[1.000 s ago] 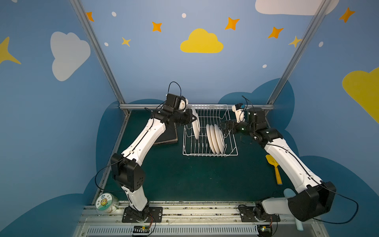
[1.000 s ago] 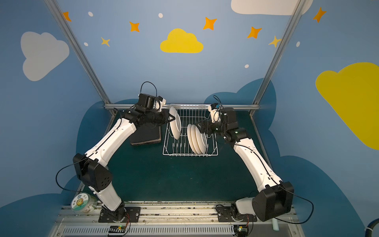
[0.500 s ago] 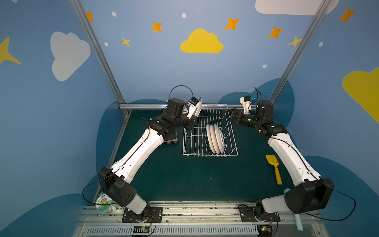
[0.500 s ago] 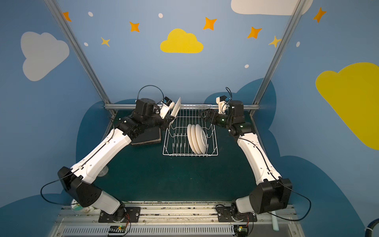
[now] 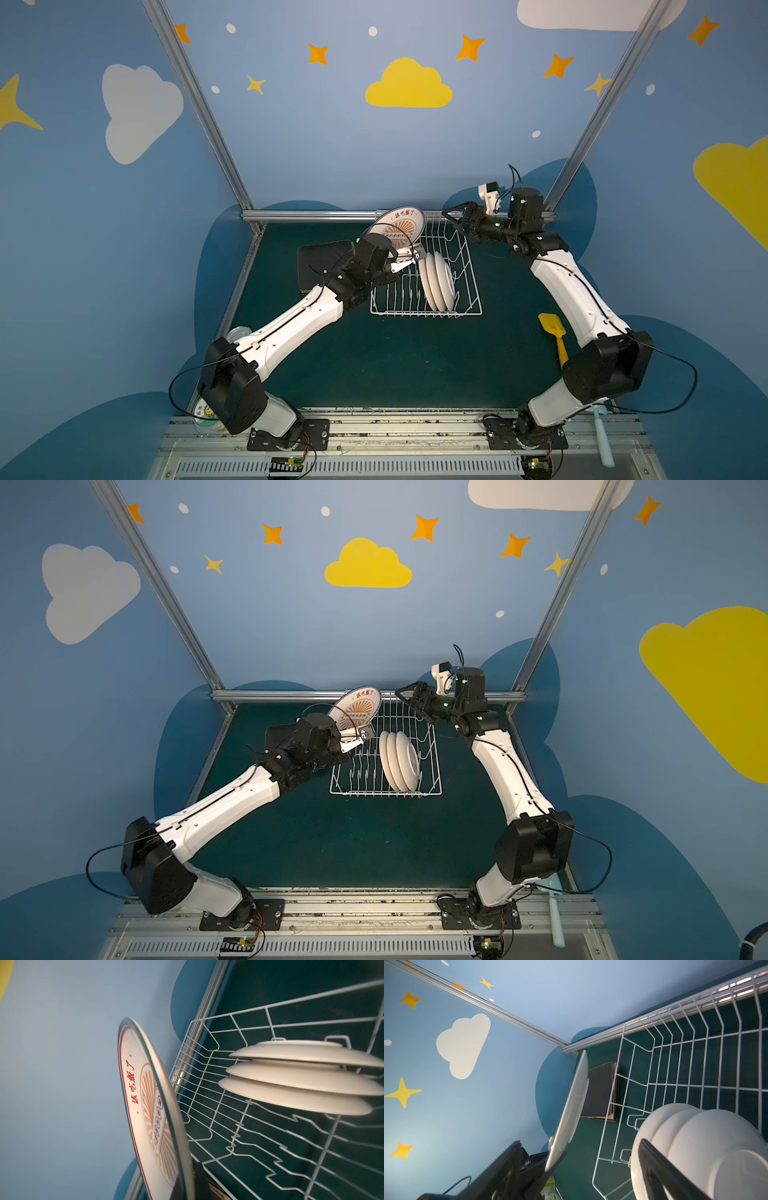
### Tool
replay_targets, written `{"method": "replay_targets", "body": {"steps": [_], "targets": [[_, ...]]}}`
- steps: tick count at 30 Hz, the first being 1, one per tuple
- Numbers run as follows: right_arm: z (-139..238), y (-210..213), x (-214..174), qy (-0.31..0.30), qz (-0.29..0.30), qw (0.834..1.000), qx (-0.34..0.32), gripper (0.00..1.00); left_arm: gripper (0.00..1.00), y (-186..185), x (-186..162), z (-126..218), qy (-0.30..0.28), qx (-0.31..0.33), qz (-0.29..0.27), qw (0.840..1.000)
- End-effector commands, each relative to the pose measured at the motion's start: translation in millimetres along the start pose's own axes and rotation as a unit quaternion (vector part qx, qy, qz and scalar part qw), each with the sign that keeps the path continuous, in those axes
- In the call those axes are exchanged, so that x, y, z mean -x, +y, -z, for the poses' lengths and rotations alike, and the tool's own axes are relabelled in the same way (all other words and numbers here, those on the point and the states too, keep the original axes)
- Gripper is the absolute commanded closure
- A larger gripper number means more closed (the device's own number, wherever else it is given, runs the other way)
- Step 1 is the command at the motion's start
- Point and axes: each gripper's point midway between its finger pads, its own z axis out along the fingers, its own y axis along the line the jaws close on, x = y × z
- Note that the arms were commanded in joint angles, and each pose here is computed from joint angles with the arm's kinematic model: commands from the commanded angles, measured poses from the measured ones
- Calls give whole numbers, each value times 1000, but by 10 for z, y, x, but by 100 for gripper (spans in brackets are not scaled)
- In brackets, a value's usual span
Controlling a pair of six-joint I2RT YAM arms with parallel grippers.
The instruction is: Unload the plates from the dish rack
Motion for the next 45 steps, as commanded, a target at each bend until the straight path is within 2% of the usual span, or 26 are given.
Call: {"method": "replay_targets", "body": {"steps": [1, 10, 18, 28, 29, 30, 33, 37, 39, 42, 45], "targets": [[-60, 79, -60, 16, -11, 1000, 6, 16, 97, 376, 245, 140, -31, 89, -68, 993], [-297, -86, -272, 55, -21, 998, -38, 32, 97, 213, 329, 27, -21, 87, -135, 987], [-416, -148, -375, 78, -20, 995, -51, 56, 97, 63, 374, -41, -18, 74, -160, 984], [-454, -115, -388, 88, -35, 995, -25, 92, 96, 35, 333, -92, -4, 75, -158, 985], [-447, -108, -379, 85, -36, 995, -22, 96, 93, 33, 323, -100, -2, 76, -157, 985], [-439, -100, -358, 81, -37, 996, -16, 100, 85, 39, 312, -107, 1, 77, -152, 985], [-407, -45, -290, 65, -44, 997, 14, 100, 39, 67, 295, -105, 12, 75, -118, 990], [-335, -45, -198, 41, -48, 998, 27, 100, 8, 146, 274, -46, 8, 74, -50, 996], [-301, -51, -155, 33, -45, 998, 28, 100, 1, 210, 274, 30, -6, 71, -3, 997], [-259, -57, -98, 21, -41, 999, 28, 100, 0, 342, 255, 184, -30, 61, 83, 994], [-221, -64, -48, 8, -34, 999, 27, 100, 0, 506, 192, 371, -59, 36, 199, 978]]}}
